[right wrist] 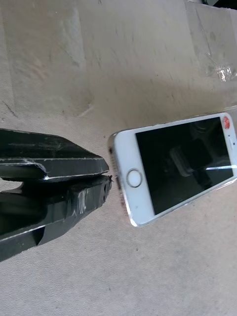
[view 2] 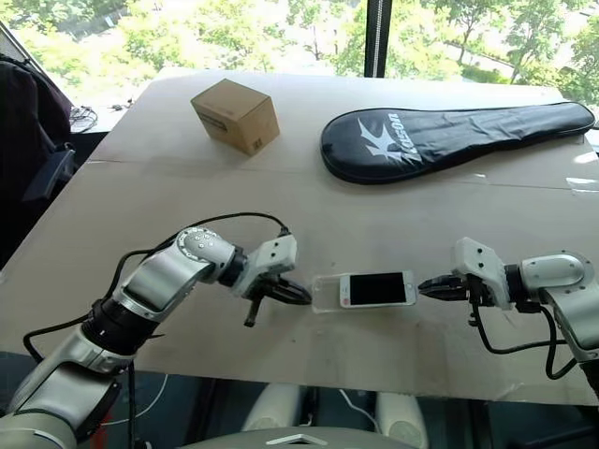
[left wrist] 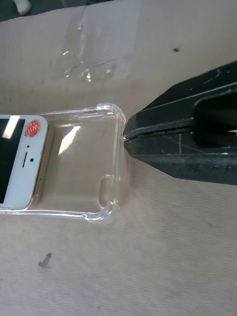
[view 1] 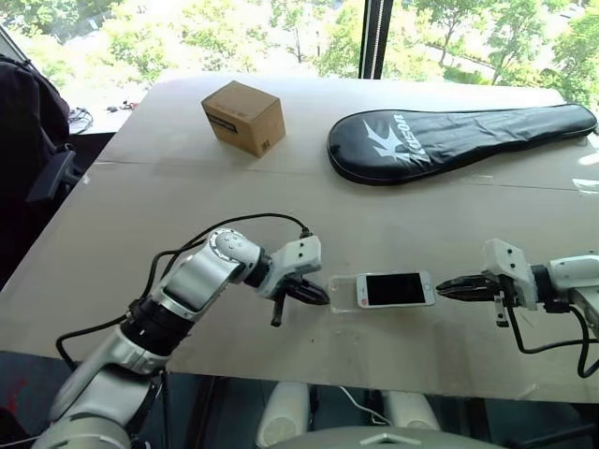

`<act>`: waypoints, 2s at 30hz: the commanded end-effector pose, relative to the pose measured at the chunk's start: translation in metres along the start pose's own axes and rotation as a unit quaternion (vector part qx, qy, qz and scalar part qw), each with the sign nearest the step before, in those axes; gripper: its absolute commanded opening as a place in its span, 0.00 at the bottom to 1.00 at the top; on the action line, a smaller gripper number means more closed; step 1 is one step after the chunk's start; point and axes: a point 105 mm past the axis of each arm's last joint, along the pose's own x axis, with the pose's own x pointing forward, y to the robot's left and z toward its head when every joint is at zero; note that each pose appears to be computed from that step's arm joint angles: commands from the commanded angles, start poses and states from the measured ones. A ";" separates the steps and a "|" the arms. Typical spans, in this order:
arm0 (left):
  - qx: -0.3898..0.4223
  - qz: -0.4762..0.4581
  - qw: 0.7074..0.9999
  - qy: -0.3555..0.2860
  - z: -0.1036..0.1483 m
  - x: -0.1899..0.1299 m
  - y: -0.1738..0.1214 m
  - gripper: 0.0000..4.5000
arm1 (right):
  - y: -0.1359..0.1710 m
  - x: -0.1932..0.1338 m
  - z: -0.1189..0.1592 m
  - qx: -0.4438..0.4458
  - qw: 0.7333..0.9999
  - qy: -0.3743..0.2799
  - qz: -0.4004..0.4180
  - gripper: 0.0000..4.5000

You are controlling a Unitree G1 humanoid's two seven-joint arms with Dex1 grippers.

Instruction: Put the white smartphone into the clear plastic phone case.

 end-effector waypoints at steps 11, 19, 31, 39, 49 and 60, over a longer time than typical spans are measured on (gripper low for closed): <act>0.025 0.022 0.996 -0.084 0.036 0.047 -0.001 0.00 | -0.007 0.004 0.002 -0.021 1.000 0.012 -0.009 0.01; 0.015 0.035 0.997 -0.068 0.019 0.038 0.005 0.00 | -0.021 0.001 0.001 -0.045 0.998 0.022 -0.042 0.01; 0.003 0.041 0.994 -0.098 0.018 0.033 0.010 0.00 | -0.035 -0.015 0.008 -0.055 0.996 0.017 -0.074 0.01; -0.027 -0.056 0.976 -0.210 0.052 0.010 -0.018 0.00 | -0.023 -0.021 0.014 -0.018 0.998 -0.021 -0.053 0.01; -0.072 -0.023 0.969 -0.236 0.042 0.044 -0.003 0.00 | -0.015 -0.019 0.010 -0.012 0.998 -0.019 -0.055 0.01; -0.077 0.014 0.984 -0.161 -0.004 0.084 0.006 0.00 | -0.009 -0.026 0.011 -0.006 0.998 -0.010 -0.059 0.01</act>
